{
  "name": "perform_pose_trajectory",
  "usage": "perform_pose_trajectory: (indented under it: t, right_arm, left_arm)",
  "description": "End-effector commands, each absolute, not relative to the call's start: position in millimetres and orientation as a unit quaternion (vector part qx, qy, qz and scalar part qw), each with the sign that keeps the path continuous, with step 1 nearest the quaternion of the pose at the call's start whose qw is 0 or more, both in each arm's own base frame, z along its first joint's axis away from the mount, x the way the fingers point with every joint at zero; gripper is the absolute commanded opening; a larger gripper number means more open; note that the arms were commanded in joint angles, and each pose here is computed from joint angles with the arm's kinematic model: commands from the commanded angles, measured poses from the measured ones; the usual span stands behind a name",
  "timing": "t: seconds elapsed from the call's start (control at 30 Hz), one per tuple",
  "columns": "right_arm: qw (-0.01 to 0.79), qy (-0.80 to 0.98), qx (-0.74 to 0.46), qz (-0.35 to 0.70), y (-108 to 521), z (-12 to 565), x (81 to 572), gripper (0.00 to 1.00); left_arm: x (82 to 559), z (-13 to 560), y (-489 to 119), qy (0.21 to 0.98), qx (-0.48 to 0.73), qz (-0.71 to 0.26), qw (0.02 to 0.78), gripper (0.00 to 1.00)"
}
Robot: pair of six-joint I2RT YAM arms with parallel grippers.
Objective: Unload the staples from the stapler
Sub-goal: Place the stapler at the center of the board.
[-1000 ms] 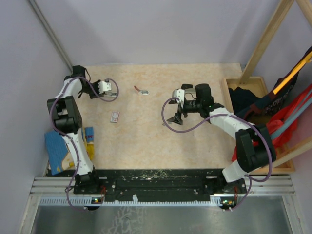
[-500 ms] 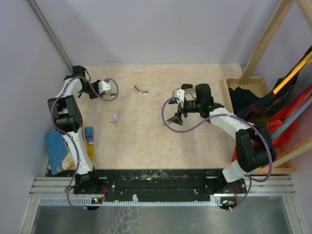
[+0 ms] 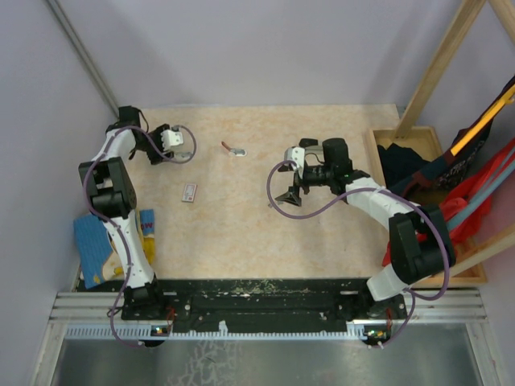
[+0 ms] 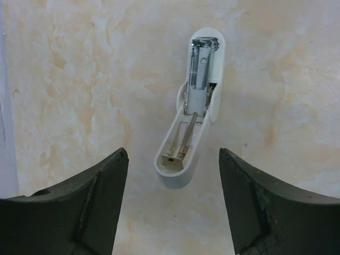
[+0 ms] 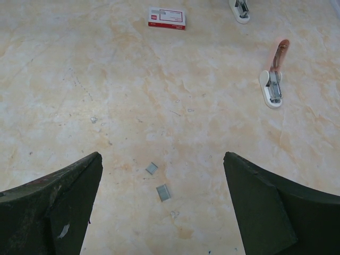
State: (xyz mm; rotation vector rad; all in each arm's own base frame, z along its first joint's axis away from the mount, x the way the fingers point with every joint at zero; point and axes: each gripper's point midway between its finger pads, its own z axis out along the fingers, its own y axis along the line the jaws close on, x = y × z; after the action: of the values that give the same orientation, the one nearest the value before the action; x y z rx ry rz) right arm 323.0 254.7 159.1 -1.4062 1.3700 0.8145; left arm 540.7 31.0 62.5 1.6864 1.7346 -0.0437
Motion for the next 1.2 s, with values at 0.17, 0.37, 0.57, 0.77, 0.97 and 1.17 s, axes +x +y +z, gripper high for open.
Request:
perform_pose_trajectory:
  t: [0.17,0.37,0.57,0.77,0.97,1.17]
  right_arm:
    - [0.499,0.543,-0.583,0.340,256.0,169.5,322.4,0.96]
    - [0.498,0.543,-0.583,0.343,256.6,168.6,321.6,0.96]
    - [0.499,0.543,-0.582,0.342,256.4,169.4,321.9,0.97]
    - [0.500,0.555,-0.572,0.339,255.8,172.0,326.3,0.97]
    - [0.501,0.594,-0.539,0.326,252.5,179.9,340.4,0.97]
    - [0.498,0.622,-0.524,0.302,242.3,186.8,353.6,0.97]
  left_arm:
    - [564.0,86.2,34.1,0.673,0.620,0.015,0.403,0.79]
    - [566.0,86.2,36.8,0.676,0.616,0.022,0.404,0.82]
    - [560.7,89.8,34.8,0.676,0.615,0.016,0.405,1.00]
    - [542.3,116.8,22.8,0.671,0.608,-0.004,0.424,1.00]
    - [502.4,150.8,1.0,0.650,0.602,-0.026,0.464,1.00]
    - [465.3,175.6,-19.6,0.647,0.578,-0.060,0.494,1.00]
